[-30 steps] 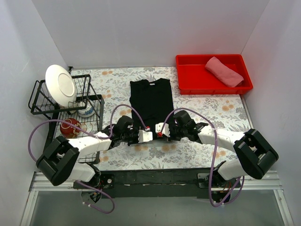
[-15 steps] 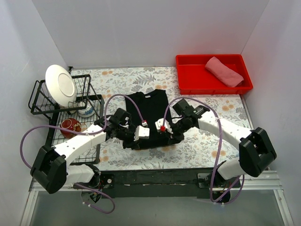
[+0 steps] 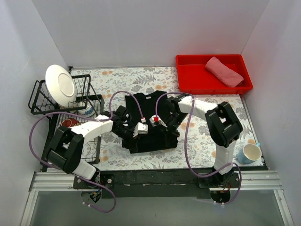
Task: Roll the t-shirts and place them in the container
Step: Roll the T-shirt to the center of the board.
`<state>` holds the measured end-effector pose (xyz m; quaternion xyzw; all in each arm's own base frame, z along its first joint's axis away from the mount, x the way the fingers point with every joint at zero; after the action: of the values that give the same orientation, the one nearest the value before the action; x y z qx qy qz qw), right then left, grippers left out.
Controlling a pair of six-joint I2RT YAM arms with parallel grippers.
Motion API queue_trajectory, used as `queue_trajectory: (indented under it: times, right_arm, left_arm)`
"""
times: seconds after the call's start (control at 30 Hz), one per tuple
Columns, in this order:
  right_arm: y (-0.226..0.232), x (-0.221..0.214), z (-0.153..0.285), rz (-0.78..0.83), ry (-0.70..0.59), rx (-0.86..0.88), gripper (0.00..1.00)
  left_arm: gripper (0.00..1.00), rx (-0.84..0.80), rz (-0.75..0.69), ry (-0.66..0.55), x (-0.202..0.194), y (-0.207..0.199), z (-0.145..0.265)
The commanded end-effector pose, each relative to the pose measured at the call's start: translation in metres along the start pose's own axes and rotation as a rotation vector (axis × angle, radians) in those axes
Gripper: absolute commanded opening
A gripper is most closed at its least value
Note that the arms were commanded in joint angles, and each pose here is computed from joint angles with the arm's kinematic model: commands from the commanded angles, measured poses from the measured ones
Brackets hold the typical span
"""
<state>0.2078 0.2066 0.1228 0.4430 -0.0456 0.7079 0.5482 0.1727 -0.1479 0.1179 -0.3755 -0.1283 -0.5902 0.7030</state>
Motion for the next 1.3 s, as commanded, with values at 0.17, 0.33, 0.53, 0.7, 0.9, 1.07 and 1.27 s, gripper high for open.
queue_trajectory:
  times: [0.17, 0.33, 0.53, 0.7, 0.9, 1.07, 1.27]
  right_arm:
    - [-0.017, -0.017, 0.01, -0.121, 0.046, 0.081, 0.01]
    - [-0.041, -0.031, 0.015, -0.187, 0.027, 0.065, 0.01]
    - [-0.058, -0.045, 0.015, -0.231, 0.018, 0.066, 0.01]
    - [-0.066, -0.052, 0.007, -0.279, 0.007, 0.088, 0.01]
    - [-0.09, -0.05, 0.005, -0.295, 0.002, 0.072, 0.01]
    - [-0.106, -0.057, 0.002, -0.381, 0.048, 0.061, 0.01]
    - [-0.11, -0.064, -0.005, -0.409, 0.056, 0.078, 0.01]
  left_arm:
    - [0.11, 0.015, 0.132, 0.111, -0.027, 0.026, 0.003]
    - [0.15, 0.009, 0.154, 0.14, -0.028, 0.042, 0.004]
    - [0.27, 0.056, 0.2, 0.151, -0.032, 0.059, 0.009]
    - [0.41, 0.121, 0.226, 0.108, -0.014, 0.064, 0.025]
    - [0.49, 0.262, 0.138, 0.02, 0.012, 0.042, 0.054]
    - [0.59, 0.423, -0.056, -0.037, 0.032, 0.026, 0.067]
    - [0.68, 0.513, -0.44, -0.068, 0.043, -0.005, 0.037]
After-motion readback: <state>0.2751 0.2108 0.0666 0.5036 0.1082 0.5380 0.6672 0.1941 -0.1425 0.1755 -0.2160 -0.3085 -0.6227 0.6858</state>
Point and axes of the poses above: each gripper's point midway between its finger pads, its own z axis back along the fingers, its own y axis along the line the jaws close on, x = y × z, the point moved 9 cm from there along z, back along the fingers, and after that the axes turned 3 degrees about z, right-handed, at the moved point
